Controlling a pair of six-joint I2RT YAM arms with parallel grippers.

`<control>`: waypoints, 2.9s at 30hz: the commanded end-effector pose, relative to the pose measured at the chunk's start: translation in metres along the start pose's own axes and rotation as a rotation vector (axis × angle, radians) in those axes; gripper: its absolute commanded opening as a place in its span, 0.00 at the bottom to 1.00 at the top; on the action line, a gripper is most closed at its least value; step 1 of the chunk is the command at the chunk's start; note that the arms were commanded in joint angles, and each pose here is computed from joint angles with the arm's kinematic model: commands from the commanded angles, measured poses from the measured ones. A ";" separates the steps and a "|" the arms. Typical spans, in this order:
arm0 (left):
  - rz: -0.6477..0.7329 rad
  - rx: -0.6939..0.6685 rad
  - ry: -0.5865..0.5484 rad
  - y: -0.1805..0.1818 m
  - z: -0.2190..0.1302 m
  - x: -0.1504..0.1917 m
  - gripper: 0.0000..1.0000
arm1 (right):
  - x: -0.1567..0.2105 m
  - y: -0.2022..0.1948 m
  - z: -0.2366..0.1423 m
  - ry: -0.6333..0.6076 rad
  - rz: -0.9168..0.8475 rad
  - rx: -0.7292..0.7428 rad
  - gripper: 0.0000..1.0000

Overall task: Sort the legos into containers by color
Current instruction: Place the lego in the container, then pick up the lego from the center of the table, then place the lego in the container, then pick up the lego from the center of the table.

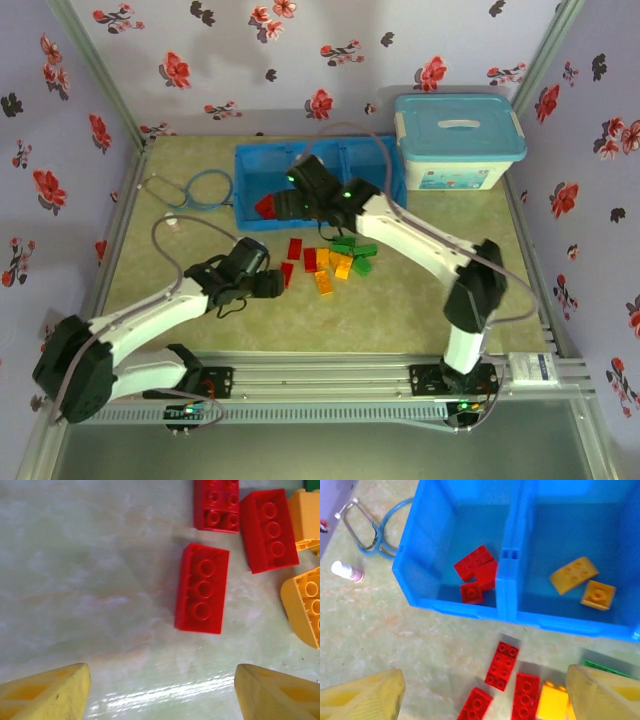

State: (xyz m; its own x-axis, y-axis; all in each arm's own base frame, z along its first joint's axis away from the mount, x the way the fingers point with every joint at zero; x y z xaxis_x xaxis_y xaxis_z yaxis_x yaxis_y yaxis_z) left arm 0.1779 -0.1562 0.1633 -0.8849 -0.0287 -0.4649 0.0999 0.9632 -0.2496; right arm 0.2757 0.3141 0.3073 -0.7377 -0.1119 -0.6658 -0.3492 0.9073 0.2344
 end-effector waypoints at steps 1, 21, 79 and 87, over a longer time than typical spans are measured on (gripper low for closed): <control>0.048 0.040 -0.015 -0.019 0.009 -0.013 0.76 | 0.012 -0.022 -0.006 -0.061 0.084 0.046 0.84; 0.130 -0.082 0.106 -0.038 0.063 -0.020 0.39 | 0.091 -0.093 -0.027 -0.019 0.224 0.163 0.82; -0.167 -0.050 -0.279 0.040 -0.095 -0.081 0.70 | 0.111 0.018 0.096 0.311 0.049 0.186 0.67; -0.187 -0.070 -0.269 0.054 -0.102 -0.052 0.69 | 0.117 0.024 0.137 0.358 0.045 0.294 0.60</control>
State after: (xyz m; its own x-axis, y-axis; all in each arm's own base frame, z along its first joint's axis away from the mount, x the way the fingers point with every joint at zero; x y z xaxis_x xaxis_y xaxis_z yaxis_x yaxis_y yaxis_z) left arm 0.1900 -0.0793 0.2682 -0.7177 -0.2563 -0.6475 -0.0555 0.9479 -0.3136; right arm 0.2581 0.3780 0.1409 -0.9107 -0.1646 -0.3790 -0.2035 0.9769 0.0647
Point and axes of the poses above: each hand's point on the last joint's axis, 136 mm out from that joint toward the fingers, its own z axis out along the fingers, its own y axis along the line the jaws close on, x = y × z, the point moved 10 cm from there along -z, back along the fingers, and after that the axes turned 4 degrees about -z, right-handed, at the moved point
